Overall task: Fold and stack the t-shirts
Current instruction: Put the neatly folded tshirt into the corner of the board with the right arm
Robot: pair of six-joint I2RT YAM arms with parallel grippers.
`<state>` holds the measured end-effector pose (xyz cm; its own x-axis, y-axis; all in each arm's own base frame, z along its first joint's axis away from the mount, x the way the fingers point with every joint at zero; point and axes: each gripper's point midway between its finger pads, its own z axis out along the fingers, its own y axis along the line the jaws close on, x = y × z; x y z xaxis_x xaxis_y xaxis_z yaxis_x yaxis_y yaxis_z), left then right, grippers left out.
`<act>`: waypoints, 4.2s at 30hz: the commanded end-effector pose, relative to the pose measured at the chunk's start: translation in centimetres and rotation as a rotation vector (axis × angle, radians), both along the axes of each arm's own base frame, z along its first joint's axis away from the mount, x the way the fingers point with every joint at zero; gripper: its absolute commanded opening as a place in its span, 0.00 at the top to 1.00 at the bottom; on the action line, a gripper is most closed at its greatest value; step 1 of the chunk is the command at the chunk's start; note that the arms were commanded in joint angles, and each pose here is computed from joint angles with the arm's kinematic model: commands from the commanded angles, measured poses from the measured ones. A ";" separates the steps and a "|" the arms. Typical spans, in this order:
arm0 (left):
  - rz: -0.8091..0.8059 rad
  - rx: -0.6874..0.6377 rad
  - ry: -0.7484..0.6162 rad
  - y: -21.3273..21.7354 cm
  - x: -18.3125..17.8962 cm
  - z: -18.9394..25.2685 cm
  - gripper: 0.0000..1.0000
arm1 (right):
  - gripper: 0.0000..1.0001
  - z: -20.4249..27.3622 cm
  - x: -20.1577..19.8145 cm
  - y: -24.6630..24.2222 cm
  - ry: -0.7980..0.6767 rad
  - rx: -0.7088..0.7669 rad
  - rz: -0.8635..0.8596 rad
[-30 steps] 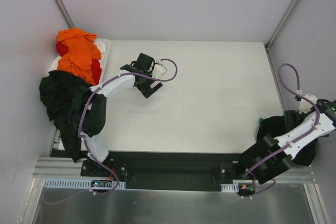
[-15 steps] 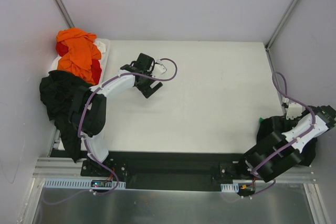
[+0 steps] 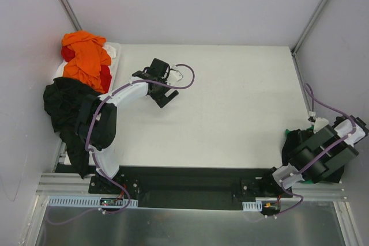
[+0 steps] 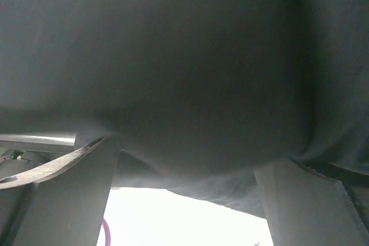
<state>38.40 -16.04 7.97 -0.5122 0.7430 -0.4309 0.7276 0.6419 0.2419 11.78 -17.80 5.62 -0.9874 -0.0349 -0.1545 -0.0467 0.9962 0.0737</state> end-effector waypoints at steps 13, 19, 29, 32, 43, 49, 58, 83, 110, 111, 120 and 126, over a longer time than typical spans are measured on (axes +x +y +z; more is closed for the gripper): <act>0.001 -0.009 -0.040 -0.2 0.4 1.4 0.01 | 0.04 -0.5 2.1 1.1 0.087 0.016 0.135; 0.002 -0.011 -0.037 -0.2 0.3 1.3 0.01 | 0.04 0.0 2.6 3.1 0.090 0.027 0.186; 0.000 -0.013 -0.038 -0.2 0.0 1.5 0.01 | 0.04 0.5 3.0 5.4 0.093 0.048 0.239; 0.001 -0.011 -0.039 -0.1 0.0 1.5 0.01 | 0.04 0.5 3.2 6.1 0.093 0.061 0.253; -0.002 0.000 -0.032 0.1 -0.2 1.1 0.01 | 0.04 0.6 3.5 7.5 0.088 0.081 0.278; -0.005 -0.009 -0.026 -0.1 -0.2 1.0 0.01 | 0.04 1.1 3.6 7.7 0.072 0.072 0.280; -0.001 -0.017 -0.022 -0.2 -0.2 1.0 0.01 | 0.04 5.9 3.8 7.6 -0.053 -0.071 0.268; 0.061 -0.018 -0.053 0.4 0.4 1.0 0.01 | 0.04 8.4 2.4 9.5 -0.168 -0.232 0.323; 0.534 -0.072 -0.220 11.7 1.4 5.9 0.01 | 0.04 7.3 24.6 26.3 -0.465 -0.524 0.567; 0.536 -0.074 -0.233 11.8 1.3 6.3 0.01 | 0.04 7.3 24.6 26.6 -0.466 -0.526 0.576; 0.509 -0.136 -0.361 12.5 -2.5 11.2 0.01 | 0.04 8.6 24.8 26.6 -0.508 -0.528 0.469; 0.550 -0.186 -0.361 12.2 -2.8 12.5 0.01 | 0.04 8.3 24.0 27.6 -0.466 -0.461 0.501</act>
<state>35.50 -3.22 19.69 -0.5985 0.3421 -0.7244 0.1848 0.9388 0.2907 35.59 9.15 11.81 -0.6747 -0.6510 -0.3479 -0.4502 0.7365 -0.5050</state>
